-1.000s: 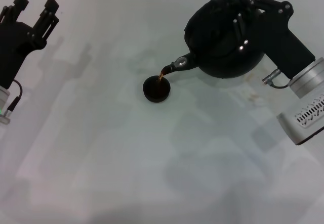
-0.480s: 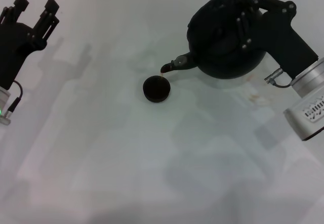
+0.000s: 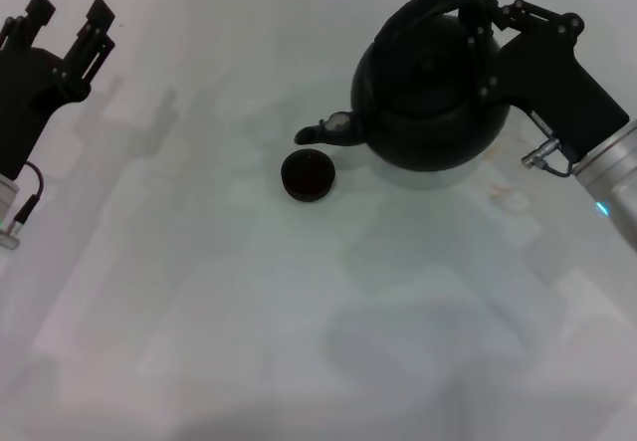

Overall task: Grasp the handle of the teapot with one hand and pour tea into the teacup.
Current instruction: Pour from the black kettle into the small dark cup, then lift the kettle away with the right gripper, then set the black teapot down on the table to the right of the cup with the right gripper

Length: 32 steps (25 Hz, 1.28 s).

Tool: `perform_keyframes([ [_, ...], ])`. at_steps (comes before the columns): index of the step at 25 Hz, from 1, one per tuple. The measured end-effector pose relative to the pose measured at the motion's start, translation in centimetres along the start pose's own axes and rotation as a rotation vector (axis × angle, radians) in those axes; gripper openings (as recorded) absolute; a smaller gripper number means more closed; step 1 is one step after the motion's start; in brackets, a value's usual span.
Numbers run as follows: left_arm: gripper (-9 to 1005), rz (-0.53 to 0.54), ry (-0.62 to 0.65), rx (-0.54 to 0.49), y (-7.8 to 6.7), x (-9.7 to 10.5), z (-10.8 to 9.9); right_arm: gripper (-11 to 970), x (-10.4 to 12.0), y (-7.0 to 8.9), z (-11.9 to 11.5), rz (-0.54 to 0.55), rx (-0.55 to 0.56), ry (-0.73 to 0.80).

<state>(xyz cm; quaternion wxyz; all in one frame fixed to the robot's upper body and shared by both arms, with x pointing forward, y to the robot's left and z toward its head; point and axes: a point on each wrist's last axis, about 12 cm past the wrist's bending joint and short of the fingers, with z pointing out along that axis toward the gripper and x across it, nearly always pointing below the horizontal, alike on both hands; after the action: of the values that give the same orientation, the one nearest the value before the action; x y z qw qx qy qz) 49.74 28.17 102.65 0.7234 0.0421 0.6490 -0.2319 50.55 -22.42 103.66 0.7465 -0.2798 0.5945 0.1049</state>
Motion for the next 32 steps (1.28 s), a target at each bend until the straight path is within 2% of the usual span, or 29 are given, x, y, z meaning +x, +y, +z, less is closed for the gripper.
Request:
perform_keyframes([
  [5,775,-0.002,0.001,-0.002,0.0,0.0,-0.1,116,-0.3,0.0,-0.9,0.135,0.017,-0.034],
  [9,775,-0.005,0.001,-0.003,0.0,0.1,-0.2,117,0.0,-1.0,-2.4,0.290,0.081,-0.044],
  [12,775,-0.004,0.002,-0.004,0.0,0.1,-0.2,117,0.5,-1.4,-3.4,0.343,0.106,-0.028],
  [20,775,-0.004,-0.001,0.000,-0.1,0.0,0.0,116,1.8,-1.8,-5.0,0.332,0.123,0.056],
  [32,775,-0.002,-0.001,0.000,0.0,0.0,0.0,117,3.0,-2.3,-5.2,0.311,0.143,0.156],
])
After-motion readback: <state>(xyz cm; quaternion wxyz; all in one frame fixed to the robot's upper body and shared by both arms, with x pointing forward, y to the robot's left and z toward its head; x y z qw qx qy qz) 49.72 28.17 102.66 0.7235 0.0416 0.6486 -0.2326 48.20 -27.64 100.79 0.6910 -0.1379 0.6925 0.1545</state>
